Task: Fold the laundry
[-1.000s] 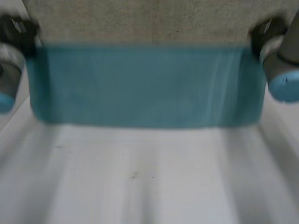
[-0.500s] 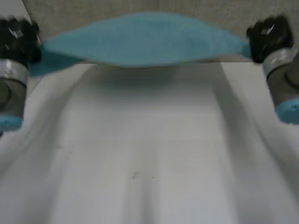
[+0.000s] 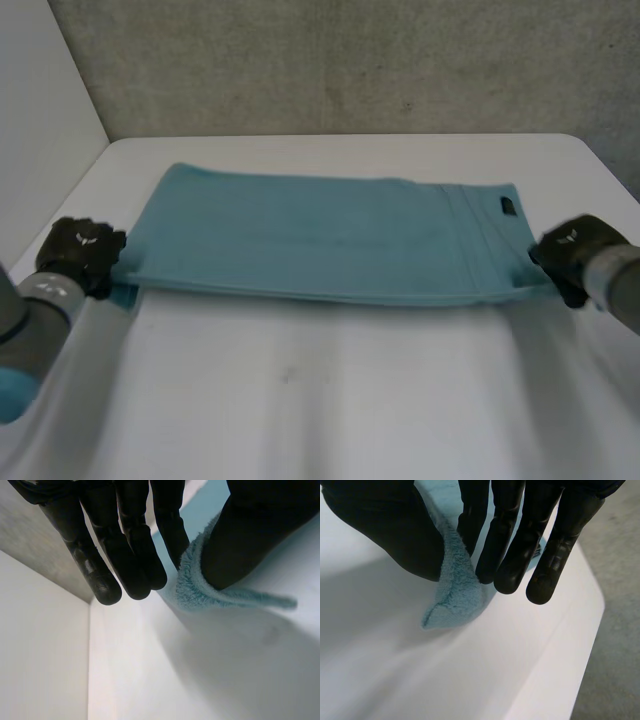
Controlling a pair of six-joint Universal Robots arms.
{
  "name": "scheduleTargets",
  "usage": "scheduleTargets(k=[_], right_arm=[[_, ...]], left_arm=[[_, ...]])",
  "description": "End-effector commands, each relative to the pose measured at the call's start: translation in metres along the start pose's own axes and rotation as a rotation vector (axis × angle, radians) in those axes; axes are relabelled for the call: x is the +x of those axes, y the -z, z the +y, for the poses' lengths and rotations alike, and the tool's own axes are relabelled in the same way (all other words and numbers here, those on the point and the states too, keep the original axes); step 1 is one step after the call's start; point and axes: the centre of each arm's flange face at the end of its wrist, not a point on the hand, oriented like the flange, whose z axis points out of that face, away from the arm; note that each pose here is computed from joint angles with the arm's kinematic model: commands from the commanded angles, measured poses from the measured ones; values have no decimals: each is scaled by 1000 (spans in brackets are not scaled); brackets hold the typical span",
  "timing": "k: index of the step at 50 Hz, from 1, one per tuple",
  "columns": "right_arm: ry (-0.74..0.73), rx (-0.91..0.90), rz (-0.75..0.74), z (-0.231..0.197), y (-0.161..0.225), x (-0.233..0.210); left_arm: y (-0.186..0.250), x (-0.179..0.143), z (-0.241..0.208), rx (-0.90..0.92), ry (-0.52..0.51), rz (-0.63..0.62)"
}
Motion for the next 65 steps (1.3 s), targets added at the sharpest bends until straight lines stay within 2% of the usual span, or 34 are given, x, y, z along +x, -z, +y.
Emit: scheduleTargets(k=[1,4,9,13,17,22,29,35,42,45,46,49,52,53,54,57,58,61,65], right_arm=[[144,-85,-56,30,60,11],[160,-45,-50,27,64,15],[145,-11,-34,21,56,23],[70,-10,-30,22,16,27],[22,33,63,4,-19,36],[34,26,136,-9,-59,26],[27,67,241,-14,-109,22],[34,103,268,-14,-131,10],[40,119,242,-18,-130,-3],[36,149,275,-25,-130,6],[28,227,365,-44,-130,27],[12,339,506,-72,-127,59],[-14,506,703,-112,-107,105],[-20,555,763,-125,-96,120],[-44,653,881,-148,-66,150],[-120,826,1031,-180,-4,185],[-140,857,1044,-184,7,189],[-193,897,1016,-183,24,188],[-214,829,918,-162,7,167]], left_arm=[[80,-12,-9,-213,-89,196],[87,-15,-19,-166,-81,271],[68,-26,-35,-21,-94,239],[30,-28,-32,55,-121,180],[-9,-20,-39,151,-163,131],[-62,-3,-38,202,-186,88],[-110,14,-31,235,-190,68],[-126,19,-24,259,-198,39],[-125,24,-22,261,-197,44],[-130,14,-36,317,-201,-1],[-137,0,-53,389,-207,-72],[-142,-24,-86,515,-180,-186],[-127,-71,-145,694,-70,-373],[-119,-85,-160,739,-37,-421],[-101,-110,-187,823,33,-494],[-74,-136,-220,947,121,-536],[-57,-149,-235,1001,162,-550],[-40,-159,-248,1047,197,-547],[-41,-148,-235,991,227,-483]])
